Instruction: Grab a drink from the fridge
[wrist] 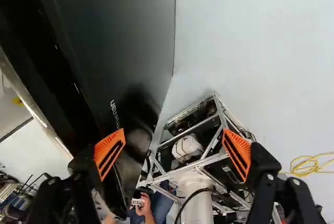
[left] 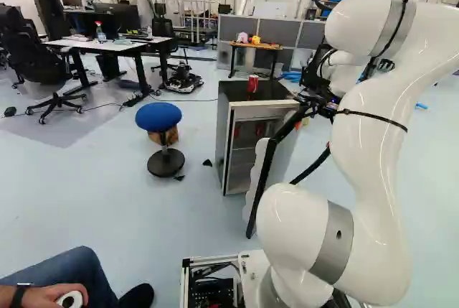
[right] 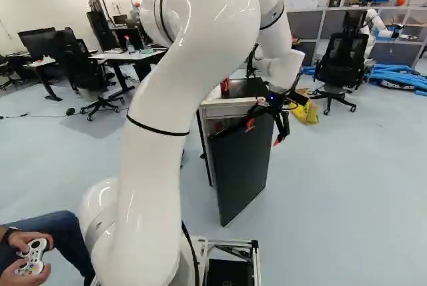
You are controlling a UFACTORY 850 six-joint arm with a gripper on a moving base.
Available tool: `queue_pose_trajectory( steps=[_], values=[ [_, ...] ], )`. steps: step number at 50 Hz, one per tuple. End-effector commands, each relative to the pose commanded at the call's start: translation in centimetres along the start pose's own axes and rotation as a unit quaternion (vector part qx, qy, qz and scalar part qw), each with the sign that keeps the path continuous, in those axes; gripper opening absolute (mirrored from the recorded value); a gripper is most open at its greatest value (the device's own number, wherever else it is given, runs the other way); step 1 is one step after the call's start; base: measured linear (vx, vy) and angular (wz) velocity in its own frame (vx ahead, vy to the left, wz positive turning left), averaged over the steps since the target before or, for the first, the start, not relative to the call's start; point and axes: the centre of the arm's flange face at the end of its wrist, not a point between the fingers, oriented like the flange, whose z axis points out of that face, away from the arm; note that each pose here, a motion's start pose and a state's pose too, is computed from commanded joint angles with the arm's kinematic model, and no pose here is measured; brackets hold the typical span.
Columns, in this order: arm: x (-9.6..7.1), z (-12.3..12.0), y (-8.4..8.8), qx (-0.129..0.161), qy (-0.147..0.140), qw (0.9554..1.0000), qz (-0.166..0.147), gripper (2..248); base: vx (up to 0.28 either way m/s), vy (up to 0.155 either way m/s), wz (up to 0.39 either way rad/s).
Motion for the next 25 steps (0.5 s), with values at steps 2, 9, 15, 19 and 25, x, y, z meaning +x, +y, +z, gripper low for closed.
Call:
queue_pose_trajectory(
  steps=[2, 9, 15, 19, 25],
  values=[
    [-0.2, 0.1, -0.3, -0.001, -0.001, 1.0, -0.002, 247, 0.0, 0.0, 0.0],
    [-0.8, 0.4, -1.3, -0.003, -0.006, 0.9999, -0.011, 247, 0.0, 0.0, 0.0],
    [-1.3, 0.7, -2.2, -0.005, -0.009, 0.9998, -0.018, 247, 0.0, 0.0, 0.0],
    [-1.6, 0.8, -2.8, -0.006, -0.011, 0.9996, -0.023, 247, 0.0, 0.0, 0.0],
    [-2.2, 1.1, -3.7, -0.009, -0.015, 0.9994, -0.031, 247, 0.0, 0.0, 0.0]
  ],
)
